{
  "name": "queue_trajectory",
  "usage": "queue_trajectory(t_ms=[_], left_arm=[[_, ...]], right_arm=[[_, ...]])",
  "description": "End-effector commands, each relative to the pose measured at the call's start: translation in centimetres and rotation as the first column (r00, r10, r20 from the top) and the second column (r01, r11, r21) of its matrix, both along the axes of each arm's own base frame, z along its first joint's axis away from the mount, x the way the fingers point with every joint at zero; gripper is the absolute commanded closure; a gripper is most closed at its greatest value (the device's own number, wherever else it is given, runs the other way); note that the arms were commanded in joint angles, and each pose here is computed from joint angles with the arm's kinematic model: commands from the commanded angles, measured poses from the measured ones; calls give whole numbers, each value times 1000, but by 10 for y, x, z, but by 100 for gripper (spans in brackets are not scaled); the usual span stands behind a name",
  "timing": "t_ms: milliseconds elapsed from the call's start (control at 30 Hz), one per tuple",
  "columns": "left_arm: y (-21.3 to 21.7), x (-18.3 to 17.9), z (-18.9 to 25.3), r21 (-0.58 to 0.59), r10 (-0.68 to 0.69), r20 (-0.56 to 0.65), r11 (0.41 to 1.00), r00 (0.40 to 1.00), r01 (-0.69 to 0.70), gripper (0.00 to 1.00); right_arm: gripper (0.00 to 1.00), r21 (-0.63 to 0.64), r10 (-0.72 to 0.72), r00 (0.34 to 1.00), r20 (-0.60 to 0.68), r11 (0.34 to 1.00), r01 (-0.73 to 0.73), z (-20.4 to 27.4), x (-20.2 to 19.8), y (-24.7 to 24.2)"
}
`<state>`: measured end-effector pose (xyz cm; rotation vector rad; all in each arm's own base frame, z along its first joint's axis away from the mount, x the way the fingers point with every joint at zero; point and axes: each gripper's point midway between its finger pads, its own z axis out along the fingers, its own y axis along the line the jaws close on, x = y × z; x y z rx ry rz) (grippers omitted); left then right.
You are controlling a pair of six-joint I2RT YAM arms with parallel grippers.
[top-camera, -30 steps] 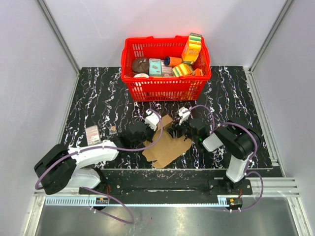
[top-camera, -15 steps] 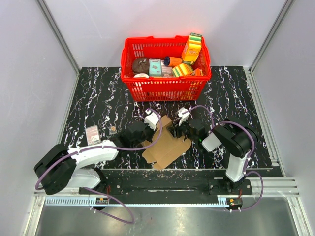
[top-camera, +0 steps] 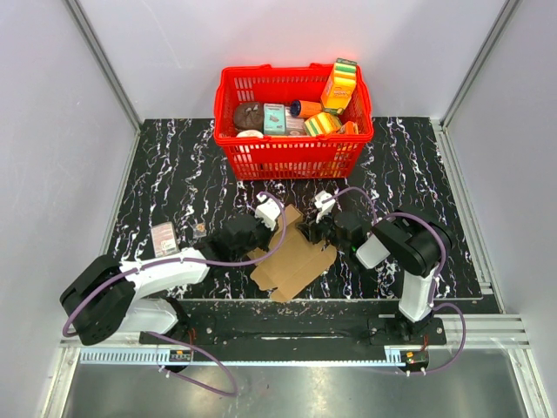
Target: Fold the paper box
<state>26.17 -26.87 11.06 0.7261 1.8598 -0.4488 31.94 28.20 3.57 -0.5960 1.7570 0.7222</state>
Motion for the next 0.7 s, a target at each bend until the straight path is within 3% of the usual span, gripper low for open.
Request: queue_trajectory(t_ms=[0,167,667], left_arm=[[-4,5,8,-24,-4,13,1000,1000,4,100],[-5,6,4,-22,-8,3,1000,1000,8,100],[-2,8,-3,-10,-6,-14,1000,1000,6,100]], right_arm=[[70,37,22,998,62,999,-24,15,3,5],[56,34,14,997,79,999,-17,17,4,4],[55,26,52,990,128,998,-56,27,15,17]])
